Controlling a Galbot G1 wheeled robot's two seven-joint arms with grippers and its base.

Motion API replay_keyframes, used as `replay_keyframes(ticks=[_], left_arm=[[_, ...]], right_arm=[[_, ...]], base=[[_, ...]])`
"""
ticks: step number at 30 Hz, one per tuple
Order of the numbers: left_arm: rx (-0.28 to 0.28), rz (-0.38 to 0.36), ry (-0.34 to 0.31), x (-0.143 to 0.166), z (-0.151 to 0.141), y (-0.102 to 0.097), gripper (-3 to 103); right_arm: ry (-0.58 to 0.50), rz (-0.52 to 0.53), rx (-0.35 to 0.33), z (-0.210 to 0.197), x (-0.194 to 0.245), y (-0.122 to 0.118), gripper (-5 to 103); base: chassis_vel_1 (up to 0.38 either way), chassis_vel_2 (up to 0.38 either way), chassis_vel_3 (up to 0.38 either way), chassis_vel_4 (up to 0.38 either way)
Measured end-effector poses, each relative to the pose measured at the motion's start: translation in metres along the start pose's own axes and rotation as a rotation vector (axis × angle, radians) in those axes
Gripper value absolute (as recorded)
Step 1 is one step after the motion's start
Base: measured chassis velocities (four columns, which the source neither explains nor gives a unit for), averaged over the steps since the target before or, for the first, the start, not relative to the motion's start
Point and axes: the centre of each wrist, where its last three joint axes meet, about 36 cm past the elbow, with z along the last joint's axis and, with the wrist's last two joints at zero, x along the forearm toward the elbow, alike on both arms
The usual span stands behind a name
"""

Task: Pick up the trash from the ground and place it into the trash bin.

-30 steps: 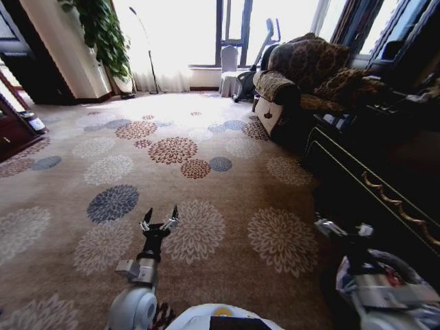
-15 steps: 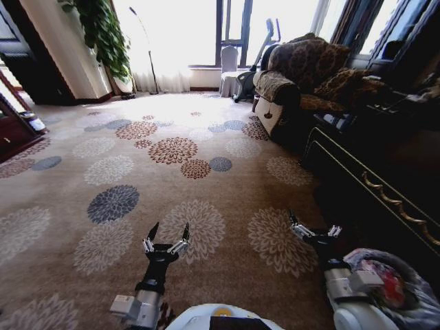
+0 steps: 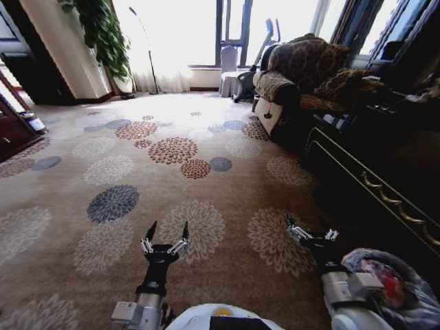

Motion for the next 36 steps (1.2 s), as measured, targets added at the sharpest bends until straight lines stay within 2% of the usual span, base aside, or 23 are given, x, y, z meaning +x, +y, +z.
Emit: replay_keyframes(ticks=[23,36], left_arm=[[0.002,-0.001,0.003,-0.0004,0.0009,0.0003,100],[0.002,-0.001,0.003,-0.0004,0.0011,0.0005,100]], right_arm=[[-0.003,0.000,0.000,0.0005,-0.0001,-0.0009,100],[-0.003,0.000,-0.001,0.0007,0.0000,-0.0010,100]], base=[[0.000,0.000,0.000,0.000],[0.123,-0.046,-0.138,0.040]])
